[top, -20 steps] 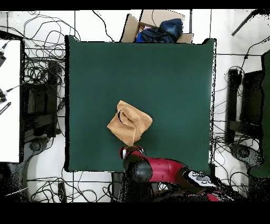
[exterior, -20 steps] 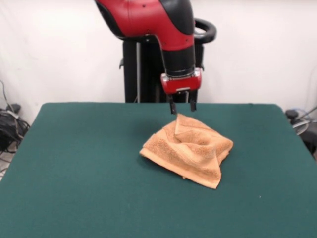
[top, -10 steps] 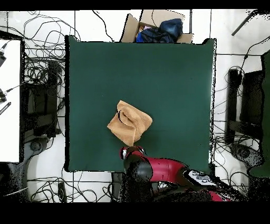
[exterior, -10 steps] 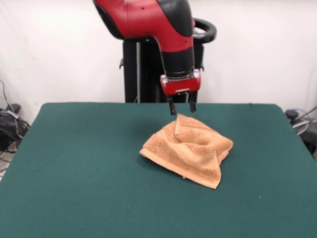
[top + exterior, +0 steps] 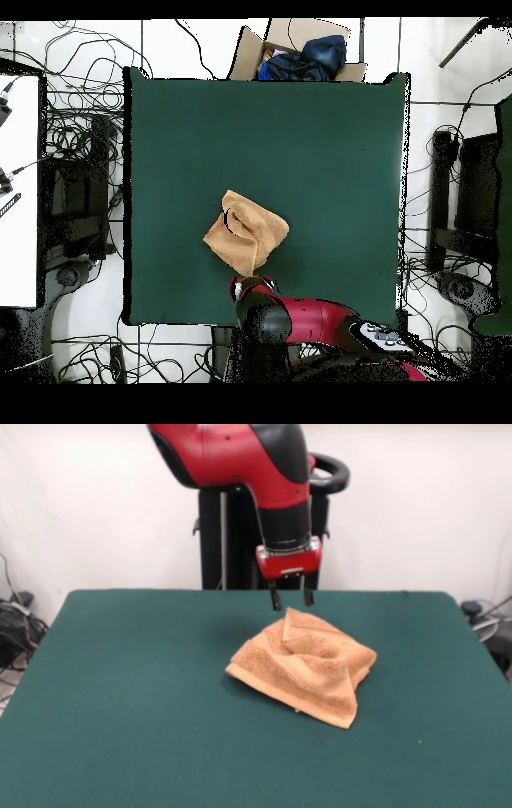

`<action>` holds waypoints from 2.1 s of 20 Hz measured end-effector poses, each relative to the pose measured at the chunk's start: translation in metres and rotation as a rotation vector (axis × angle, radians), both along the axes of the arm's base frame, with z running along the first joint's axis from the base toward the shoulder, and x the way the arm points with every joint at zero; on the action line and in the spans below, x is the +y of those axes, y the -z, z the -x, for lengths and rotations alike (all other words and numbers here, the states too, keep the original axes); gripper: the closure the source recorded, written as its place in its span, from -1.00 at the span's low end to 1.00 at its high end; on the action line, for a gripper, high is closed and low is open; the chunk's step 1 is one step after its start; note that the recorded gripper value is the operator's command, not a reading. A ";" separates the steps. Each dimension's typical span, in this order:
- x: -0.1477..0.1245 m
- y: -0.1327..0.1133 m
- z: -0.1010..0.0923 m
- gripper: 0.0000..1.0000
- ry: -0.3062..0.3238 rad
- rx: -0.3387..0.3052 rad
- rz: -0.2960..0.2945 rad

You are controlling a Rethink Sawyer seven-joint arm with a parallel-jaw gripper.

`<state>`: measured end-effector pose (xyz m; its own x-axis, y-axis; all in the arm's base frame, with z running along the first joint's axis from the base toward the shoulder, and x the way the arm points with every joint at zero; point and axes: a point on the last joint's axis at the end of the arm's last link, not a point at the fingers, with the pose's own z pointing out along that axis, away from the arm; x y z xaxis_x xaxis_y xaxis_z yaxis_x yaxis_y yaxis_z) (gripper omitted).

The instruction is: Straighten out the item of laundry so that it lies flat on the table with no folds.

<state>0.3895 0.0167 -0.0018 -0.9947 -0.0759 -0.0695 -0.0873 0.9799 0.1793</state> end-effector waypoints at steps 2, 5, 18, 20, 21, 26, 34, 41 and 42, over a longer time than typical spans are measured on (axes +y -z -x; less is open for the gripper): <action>-0.001 0.001 -0.001 -1.00 -0.004 -0.004 0.002; -0.002 0.004 -0.004 -1.00 -0.008 -0.009 0.003; -0.014 0.024 0.006 -1.00 0.035 0.027 -0.030; -0.014 0.027 0.009 -1.00 0.038 0.034 -0.038; -0.013 0.027 0.010 -1.00 0.037 0.035 -0.041; -0.011 0.029 0.010 -1.00 0.030 0.028 -0.068; -0.005 0.032 0.005 -1.00 0.046 0.011 -0.134; 0.000 0.030 0.000 -1.00 0.032 -0.013 -0.159; -0.001 0.029 -0.001 -1.00 0.030 -0.015 -0.158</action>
<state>0.3901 0.0161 -0.0313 -0.9951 -0.0334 -0.0927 -0.0625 0.9417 0.3306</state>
